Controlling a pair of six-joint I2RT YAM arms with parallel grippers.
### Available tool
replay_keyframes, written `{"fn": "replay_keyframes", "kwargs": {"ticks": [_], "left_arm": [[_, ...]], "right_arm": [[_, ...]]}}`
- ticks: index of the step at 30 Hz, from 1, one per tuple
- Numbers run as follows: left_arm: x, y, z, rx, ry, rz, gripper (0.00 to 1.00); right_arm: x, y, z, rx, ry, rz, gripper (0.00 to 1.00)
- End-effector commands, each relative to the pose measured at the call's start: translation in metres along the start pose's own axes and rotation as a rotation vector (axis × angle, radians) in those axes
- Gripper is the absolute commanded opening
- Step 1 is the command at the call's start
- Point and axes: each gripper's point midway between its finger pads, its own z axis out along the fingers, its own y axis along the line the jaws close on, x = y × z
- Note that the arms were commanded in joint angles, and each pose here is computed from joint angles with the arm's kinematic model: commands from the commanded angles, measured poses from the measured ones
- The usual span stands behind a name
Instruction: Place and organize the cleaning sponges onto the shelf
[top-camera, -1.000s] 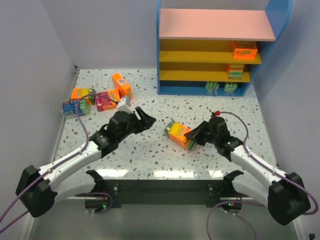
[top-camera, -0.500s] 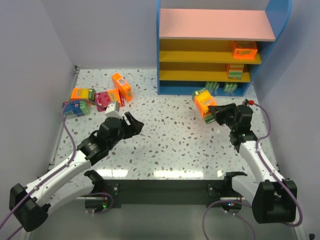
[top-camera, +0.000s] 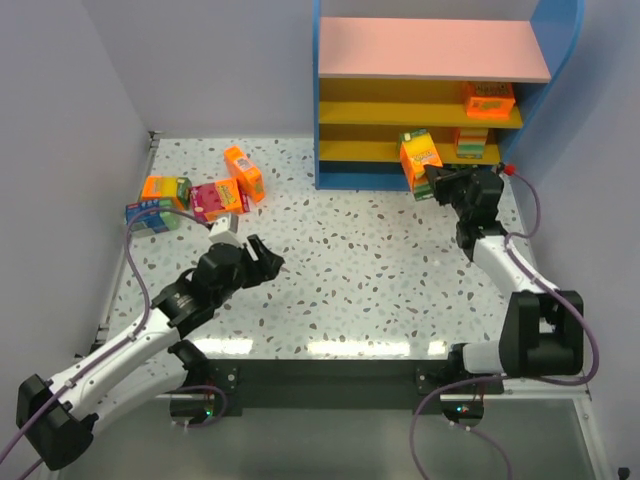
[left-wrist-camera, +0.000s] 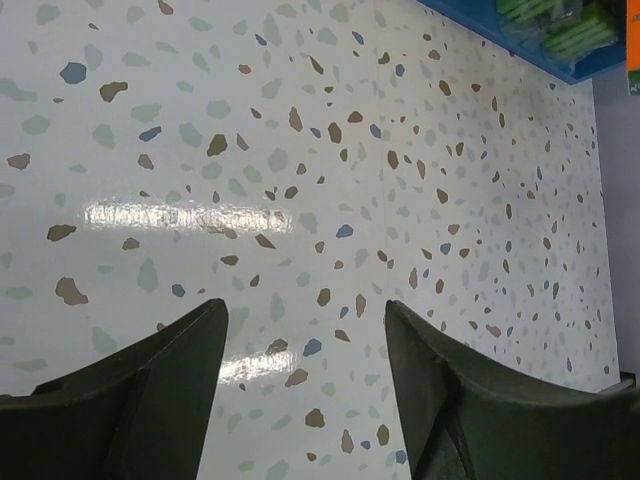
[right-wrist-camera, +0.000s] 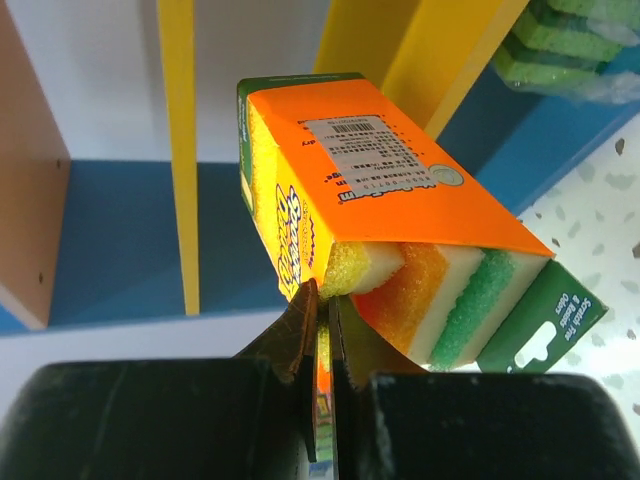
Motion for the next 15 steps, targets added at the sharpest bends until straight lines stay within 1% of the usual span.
{"fn": "replay_keyframes", "kwargs": {"ticks": [1,4,6,7,9,10,15], "left_arm": [[-0.007,0.004,-0.006,-0.021,-0.024,0.01,0.69],[-0.012,0.005,-0.01,-0.031,-0.036,0.012,0.69],[-0.014,0.006,-0.012,-0.039,-0.043,0.014,0.69],[-0.016,0.006,-0.014,-0.041,-0.049,0.012,0.69],[-0.019,0.006,-0.016,-0.042,-0.056,0.015,0.69],[-0.02,0.005,-0.017,-0.039,-0.06,0.015,0.69],[-0.022,0.006,-0.018,-0.053,-0.062,0.022,0.69]], "right_arm": [[-0.024,0.031,0.026,-0.057,-0.083,0.04,0.0],[-0.027,0.029,0.052,-0.033,-0.081,0.059,0.0],[-0.032,0.038,0.062,-0.049,-0.095,0.072,0.0],[-0.033,0.032,0.069,-0.036,-0.101,0.074,0.0],[-0.04,0.038,0.076,-0.052,-0.135,0.085,0.0],[-0.042,0.032,0.082,-0.041,-0.146,0.092,0.0],[-0.054,0.036,0.101,-0.057,-0.201,0.116,0.0]]}}
